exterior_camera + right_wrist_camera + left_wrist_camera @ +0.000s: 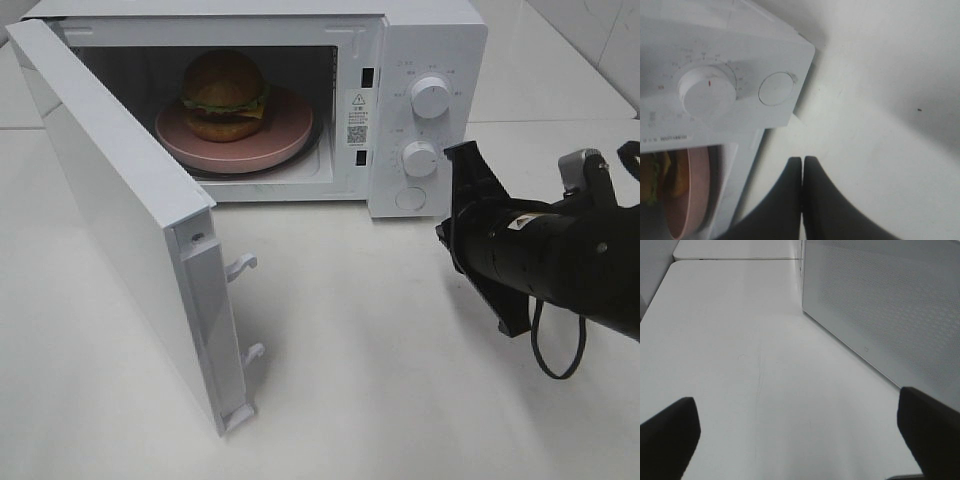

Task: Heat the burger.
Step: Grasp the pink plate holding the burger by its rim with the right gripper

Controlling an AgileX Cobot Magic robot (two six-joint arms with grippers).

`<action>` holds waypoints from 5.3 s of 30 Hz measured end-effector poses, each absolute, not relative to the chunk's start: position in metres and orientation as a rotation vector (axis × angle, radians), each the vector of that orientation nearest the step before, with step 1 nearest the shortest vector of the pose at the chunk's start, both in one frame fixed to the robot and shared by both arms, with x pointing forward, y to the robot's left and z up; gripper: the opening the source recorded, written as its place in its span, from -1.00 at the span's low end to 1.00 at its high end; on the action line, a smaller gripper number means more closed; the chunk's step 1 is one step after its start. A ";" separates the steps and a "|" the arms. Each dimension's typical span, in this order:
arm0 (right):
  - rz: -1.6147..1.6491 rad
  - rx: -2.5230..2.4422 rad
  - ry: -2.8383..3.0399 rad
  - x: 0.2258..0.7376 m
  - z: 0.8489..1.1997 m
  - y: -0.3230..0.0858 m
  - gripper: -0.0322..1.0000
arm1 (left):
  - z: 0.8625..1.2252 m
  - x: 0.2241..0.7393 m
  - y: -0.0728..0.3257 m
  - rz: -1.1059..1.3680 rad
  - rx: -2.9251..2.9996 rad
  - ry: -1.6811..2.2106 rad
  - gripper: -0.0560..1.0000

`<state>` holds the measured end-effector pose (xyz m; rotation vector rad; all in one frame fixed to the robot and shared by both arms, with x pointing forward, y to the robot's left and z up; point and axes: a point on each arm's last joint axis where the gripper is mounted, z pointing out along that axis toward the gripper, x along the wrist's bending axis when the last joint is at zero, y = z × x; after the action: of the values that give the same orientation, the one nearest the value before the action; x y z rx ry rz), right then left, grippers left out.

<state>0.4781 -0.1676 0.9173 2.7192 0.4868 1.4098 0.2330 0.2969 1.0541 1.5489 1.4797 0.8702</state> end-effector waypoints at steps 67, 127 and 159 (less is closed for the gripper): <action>0.236 0.146 2.931 0.453 0.982 -0.142 -0.91 | 1.054 0.233 0.297 0.870 1.549 1.480 0.99; 0.286 -0.482 2.446 0.542 1.002 -0.084 0.75 | 1.054 0.233 0.297 0.870 1.549 1.480 0.99; 0.372 -0.264 2.480 0.629 0.939 -0.020 0.74 | 1.054 0.233 0.297 0.870 1.549 1.480 0.99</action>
<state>0.6285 -0.0201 0.9391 -0.2643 2.4796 0.3719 0.2330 0.2969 1.0541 1.5489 1.4797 0.8702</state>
